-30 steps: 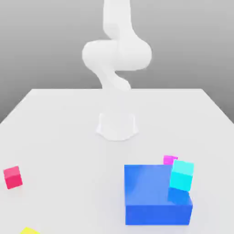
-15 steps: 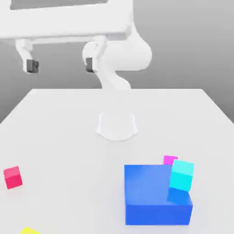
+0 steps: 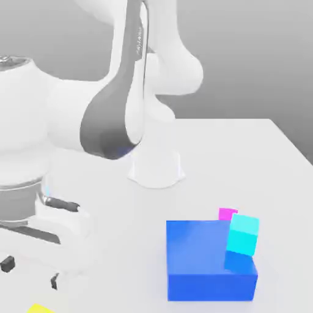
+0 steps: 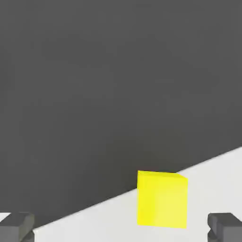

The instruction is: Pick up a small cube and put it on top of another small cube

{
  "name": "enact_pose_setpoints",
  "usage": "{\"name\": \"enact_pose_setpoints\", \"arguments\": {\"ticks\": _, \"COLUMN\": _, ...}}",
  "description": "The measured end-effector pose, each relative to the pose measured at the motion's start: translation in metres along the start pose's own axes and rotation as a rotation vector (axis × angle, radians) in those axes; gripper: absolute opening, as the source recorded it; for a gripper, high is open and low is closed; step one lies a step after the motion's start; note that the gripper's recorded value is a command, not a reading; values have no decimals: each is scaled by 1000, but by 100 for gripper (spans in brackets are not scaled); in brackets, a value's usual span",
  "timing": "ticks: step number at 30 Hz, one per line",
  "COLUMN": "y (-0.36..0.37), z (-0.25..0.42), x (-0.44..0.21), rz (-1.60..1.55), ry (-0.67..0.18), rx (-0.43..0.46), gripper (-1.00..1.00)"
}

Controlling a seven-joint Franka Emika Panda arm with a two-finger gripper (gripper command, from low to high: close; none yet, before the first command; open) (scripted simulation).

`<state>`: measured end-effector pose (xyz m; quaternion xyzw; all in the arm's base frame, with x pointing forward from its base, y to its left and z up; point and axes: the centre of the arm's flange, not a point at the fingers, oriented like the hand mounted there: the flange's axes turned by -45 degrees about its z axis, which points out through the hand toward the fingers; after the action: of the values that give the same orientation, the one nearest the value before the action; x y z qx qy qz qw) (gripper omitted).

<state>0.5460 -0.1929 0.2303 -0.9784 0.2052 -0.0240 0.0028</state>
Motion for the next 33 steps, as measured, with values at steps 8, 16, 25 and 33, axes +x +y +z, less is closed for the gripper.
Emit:
{"name": "enact_pose_setpoints", "arguments": {"ticks": 8, "y": 15, "z": 95, "x": -6, "rz": 24, "ry": -45, "rx": -16, "gripper": -100}}
{"name": "enact_pose_setpoints", "arguments": {"ticks": 16, "y": 15, "z": 59, "x": -4, "rz": 24, "ry": -45, "rx": -15, "gripper": -100}}
{"name": "enact_pose_setpoints", "arguments": {"ticks": 25, "y": 134, "z": 4, "x": -68, "rz": 469, "ry": -43, "rx": -19, "gripper": -100}}
{"name": "enact_pose_setpoints", "arguments": {"ticks": 33, "y": 218, "z": -11, "x": -155, "rz": 894, "ry": -35, "rx": -34, "gripper": -100}}
